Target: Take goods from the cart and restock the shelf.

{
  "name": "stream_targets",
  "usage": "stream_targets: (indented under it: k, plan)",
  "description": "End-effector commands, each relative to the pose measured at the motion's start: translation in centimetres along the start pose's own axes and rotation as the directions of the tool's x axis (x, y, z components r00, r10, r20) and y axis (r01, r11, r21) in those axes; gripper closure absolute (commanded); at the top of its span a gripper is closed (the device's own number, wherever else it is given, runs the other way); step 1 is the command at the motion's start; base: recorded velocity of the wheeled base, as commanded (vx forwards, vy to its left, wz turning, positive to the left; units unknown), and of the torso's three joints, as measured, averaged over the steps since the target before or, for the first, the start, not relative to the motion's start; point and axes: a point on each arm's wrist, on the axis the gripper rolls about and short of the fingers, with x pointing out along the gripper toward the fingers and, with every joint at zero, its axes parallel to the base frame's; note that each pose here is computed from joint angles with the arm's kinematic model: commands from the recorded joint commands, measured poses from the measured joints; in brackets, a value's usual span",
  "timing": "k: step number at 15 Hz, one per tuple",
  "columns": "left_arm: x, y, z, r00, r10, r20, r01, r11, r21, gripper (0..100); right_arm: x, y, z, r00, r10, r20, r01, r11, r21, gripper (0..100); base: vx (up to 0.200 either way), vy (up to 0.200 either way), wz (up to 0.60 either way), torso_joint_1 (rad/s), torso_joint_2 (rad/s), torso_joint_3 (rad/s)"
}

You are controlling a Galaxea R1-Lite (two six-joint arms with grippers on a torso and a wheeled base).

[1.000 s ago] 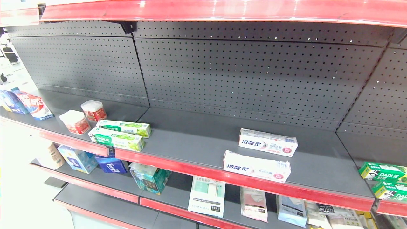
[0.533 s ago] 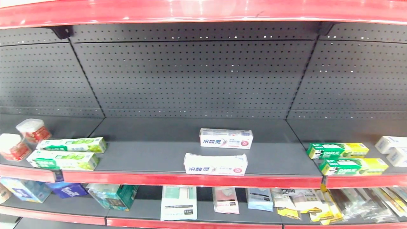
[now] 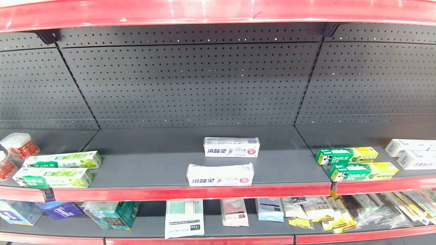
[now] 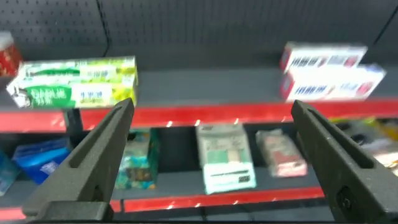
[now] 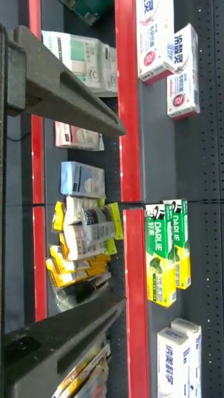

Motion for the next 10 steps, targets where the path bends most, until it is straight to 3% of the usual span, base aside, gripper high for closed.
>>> stream_targets:
  k: [1,2,3,5,7,9,10]
  plan:
    - [13.0,0.8,13.9,0.97,0.143,-0.197,-0.173,0.974,-0.147,0,0.0,0.0,0.0,1.0,0.0,-0.001,0.0,1.0,0.0,0,0.0,0.0,0.0,0.0,0.0,0.0]
    - [15.5,1.4,13.1,0.931,0.249,-0.267,-0.27,0.962,-0.043,0,0.0,0.0,0.0,1.0,-0.002,-0.001,0.002,1.0,0.0,0,0.0,0.0,0.0,0.0,0.0,0.0]
    - [17.3,1.8,12.1,0.891,0.313,-0.328,-0.326,0.945,0.018,0,0.0,0.0,0.0,1.0,0.0,-0.001,0.0,1.0,0.0,0,0.0,0.0,0.0,0.0,0.0,0.0]
    - [20.1,2.0,9.3,0.832,0.304,-0.463,-0.316,0.947,0.054,0,0.0,0.0,0.0,1.0,0.0,-0.001,0.0,1.0,0.0,0,0.0,0.0,0.0,0.0,0.0,0.0]
    - [22.1,1.3,7.3,0.793,0.264,-0.549,-0.269,0.96,0.074,0,0.0,0.0,0.0,1.0,0.0,-0.001,0.0,1.0,0.0,0,0.0,0.0,0.0,0.0,0.0,0.0]
    - [23.2,-0.2,6.0,0.773,0.203,-0.601,-0.19,0.978,0.086,0,0.0,0.0,0.0,1.0,0.0,-0.001,0.0,1.0,0.0,0,0.0,0.0,0.0,0.0,0.0,0.0]
    - [23.9,-1.3,4.9,0.752,0.168,-0.638,-0.139,0.986,0.095,0,0.0,0.0,0.0,1.0,0.0,-0.001,0.0,1.0,0.0,0,0.0,0.0,0.0,0.0,0.0,0.0]
